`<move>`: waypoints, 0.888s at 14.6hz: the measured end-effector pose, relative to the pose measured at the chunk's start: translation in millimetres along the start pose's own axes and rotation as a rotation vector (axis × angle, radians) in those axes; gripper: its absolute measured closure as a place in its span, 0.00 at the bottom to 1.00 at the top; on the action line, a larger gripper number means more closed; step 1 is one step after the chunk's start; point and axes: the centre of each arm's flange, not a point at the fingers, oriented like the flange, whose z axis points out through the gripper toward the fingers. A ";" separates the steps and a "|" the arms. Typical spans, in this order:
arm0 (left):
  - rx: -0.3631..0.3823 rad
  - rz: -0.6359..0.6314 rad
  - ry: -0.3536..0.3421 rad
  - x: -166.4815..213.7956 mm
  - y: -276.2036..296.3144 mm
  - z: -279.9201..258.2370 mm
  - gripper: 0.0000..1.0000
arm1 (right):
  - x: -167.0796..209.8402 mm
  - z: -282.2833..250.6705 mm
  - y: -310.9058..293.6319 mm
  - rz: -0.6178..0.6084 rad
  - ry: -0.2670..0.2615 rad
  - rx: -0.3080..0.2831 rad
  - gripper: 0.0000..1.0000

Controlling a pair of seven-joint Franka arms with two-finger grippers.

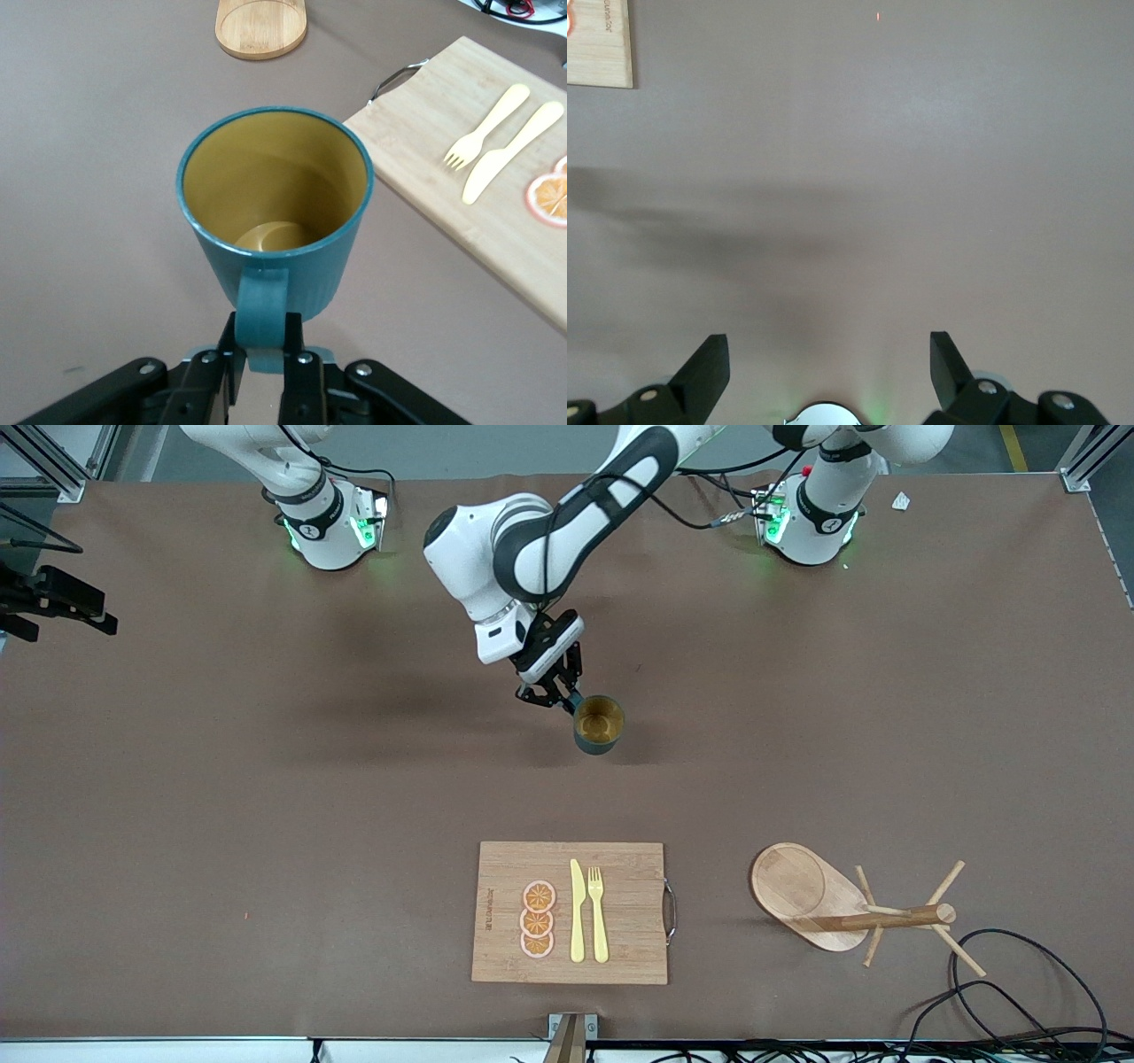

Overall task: Pass cup and hang on rack
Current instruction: 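Lift the mug with the left gripper and carry it toward the rack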

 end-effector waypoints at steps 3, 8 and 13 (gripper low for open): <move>-0.012 -0.061 -0.113 85.4 2.8 -33.8 0.78 | -7.3 -6.2 0.1 0.002 0.000 0.002 0.00; -0.030 -0.104 -0.326 218.5 -9.4 -56.9 0.78 | -9.5 -5.3 -0.5 0.013 -0.014 0.004 0.00; -0.074 -0.215 -0.558 348.1 -40.3 -57.4 0.78 | -9.2 -4.1 -8.2 0.027 -0.023 0.003 0.00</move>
